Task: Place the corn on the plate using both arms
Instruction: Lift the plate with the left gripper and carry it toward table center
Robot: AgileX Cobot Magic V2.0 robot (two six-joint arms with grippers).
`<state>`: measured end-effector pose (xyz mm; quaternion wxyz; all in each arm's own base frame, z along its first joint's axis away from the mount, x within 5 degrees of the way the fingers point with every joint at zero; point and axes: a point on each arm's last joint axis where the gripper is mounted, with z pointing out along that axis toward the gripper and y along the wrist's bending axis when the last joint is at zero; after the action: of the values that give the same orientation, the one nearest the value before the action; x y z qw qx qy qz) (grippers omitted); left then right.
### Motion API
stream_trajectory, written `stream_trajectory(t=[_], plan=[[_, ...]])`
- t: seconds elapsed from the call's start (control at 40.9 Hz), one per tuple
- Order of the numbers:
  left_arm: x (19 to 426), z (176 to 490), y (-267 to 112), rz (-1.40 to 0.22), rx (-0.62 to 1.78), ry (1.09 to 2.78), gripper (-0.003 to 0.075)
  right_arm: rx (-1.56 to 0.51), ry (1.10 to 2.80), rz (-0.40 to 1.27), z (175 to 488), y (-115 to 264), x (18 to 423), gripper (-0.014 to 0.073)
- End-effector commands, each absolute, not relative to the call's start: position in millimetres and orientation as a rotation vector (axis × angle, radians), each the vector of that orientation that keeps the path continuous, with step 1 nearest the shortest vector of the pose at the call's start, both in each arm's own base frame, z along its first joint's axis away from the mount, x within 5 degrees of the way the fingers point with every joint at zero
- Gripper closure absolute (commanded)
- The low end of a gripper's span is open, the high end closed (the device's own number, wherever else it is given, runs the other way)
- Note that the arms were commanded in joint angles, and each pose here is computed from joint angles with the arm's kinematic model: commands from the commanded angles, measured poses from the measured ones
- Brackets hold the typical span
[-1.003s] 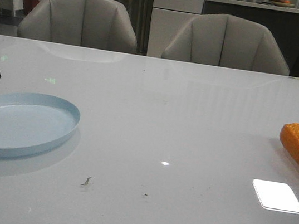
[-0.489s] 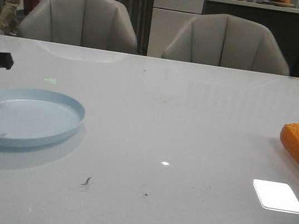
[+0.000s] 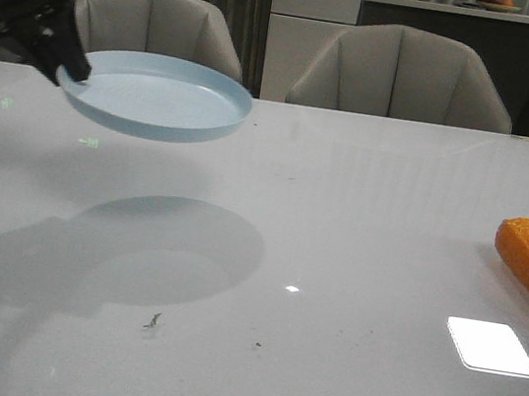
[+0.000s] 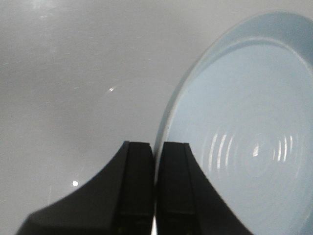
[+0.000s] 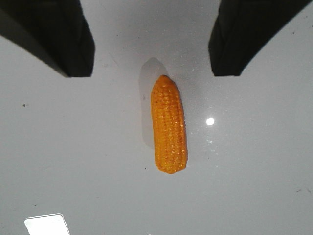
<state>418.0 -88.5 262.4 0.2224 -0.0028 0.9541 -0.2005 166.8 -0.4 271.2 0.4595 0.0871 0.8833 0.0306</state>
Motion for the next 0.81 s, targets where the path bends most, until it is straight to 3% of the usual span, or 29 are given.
stream_trajectory(t=[0.0,0.367,0.783], plan=[[409.0,305.3,-118.5,-0.64,0.068,2.506,0.0617,0.199,2.074,0.084,288.4,-0.7,172.4,0.0001],[387.5,300.6,-197.1,-0.655,0.319,2.467,0.0617,0.202,2.086,0.081,287.4,-0.8,171.9,0.0001],[394.0,227.2,-216.1,-0.634,0.381,2.723,0.0617,0.205,2.104,0.077,286.0,-1.0,171.0,0.0001]])
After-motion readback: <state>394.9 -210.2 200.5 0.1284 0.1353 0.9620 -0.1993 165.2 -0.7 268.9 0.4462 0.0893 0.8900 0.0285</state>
